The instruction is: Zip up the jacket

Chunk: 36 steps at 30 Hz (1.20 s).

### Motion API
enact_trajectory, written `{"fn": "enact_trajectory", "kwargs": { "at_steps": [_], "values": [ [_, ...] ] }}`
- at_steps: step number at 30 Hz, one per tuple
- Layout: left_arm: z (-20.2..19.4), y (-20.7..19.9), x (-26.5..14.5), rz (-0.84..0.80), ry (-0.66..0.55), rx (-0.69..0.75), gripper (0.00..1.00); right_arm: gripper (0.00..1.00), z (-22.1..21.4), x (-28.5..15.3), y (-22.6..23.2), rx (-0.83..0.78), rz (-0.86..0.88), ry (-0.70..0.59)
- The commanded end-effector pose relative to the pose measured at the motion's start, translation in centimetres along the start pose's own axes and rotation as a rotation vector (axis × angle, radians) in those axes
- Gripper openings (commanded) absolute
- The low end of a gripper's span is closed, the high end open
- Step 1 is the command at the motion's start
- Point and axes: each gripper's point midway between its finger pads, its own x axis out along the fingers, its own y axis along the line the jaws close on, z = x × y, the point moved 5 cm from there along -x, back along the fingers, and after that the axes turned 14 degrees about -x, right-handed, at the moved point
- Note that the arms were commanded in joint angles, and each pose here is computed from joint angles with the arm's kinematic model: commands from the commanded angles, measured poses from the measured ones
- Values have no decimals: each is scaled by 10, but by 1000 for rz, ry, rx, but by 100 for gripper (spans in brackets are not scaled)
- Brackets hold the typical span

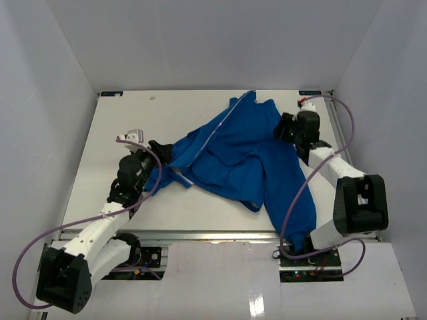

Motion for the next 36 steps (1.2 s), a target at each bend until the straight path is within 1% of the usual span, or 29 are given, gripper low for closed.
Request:
{"fn": "enact_trajectory", "kwargs": {
  "at_steps": [1, 3, 5, 7, 10, 11, 12, 13, 15, 16, 17, 19, 21, 22, 25, 27, 29, 31, 32, 34, 36],
  "values": [
    [-23, 42, -3, 117, 74, -134, 65, 62, -70, -36, 19, 224, 88, 111],
    [-31, 58, -8, 158, 73, -144, 65, 61, -98, -47, 17, 233, 73, 131],
    [-34, 72, -11, 214, 53, -145, 65, 63, -110, -48, 7, 222, -3, 147],
    [-33, 79, -12, 234, 46, -147, 65, 65, -111, -42, -6, 196, -81, 144],
    [-34, 83, -15, 238, 37, -148, 64, 65, -108, -17, -26, 177, -163, 146],
    [-31, 80, -15, 221, 30, -146, 64, 65, -91, -5, -30, 177, -153, 120],
    [-30, 76, -15, 201, 35, -138, 64, 65, -97, 4, -37, 174, -162, 158],
    [-29, 71, -16, 168, 51, -131, 64, 65, -93, 14, -42, 170, -168, 165],
    [-23, 54, -16, 87, 70, -117, 62, 65, -63, 33, -49, 158, -171, 129],
    [-21, 43, -18, 25, 86, -120, 61, 65, -66, 39, -53, 151, -178, 158],
    [-17, 35, -20, -10, 82, -134, 61, 65, -54, 47, -57, 148, -182, 140],
    [-11, 18, -23, -95, 93, -150, 61, 65, -41, 54, -60, 132, -174, 139],
    [-6, 3, -24, -157, 110, -156, 60, 66, -12, 60, -61, 95, -155, 102],
    [-7, -1, -25, -168, 131, -149, 60, 66, -13, 57, -58, 82, -134, 137],
    [0, -15, -21, -187, 136, -126, 61, 67, 1, 33, -47, 64, -109, 115],
    [-3, -22, -17, -188, 161, -111, 61, 76, 9, 12, -36, 48, -107, 63],
    [-7, -36, -14, -192, 194, -81, 61, 89, 20, -13, -18, 19, -86, 26],
    [-13, -53, -14, -201, 204, -27, 61, 98, 20, -38, 11, -12, -48, 55],
    [-14, -60, -15, -210, 215, -11, 61, 97, 29, -55, 22, -24, -28, 27],
    [-14, -73, -21, -227, 238, 23, 62, 91, 30, -81, 47, -48, 5, 7],
    [-19, -77, -27, -234, 232, 43, 63, 90, 29, -104, 57, -43, 33, -11]
  ]
}}
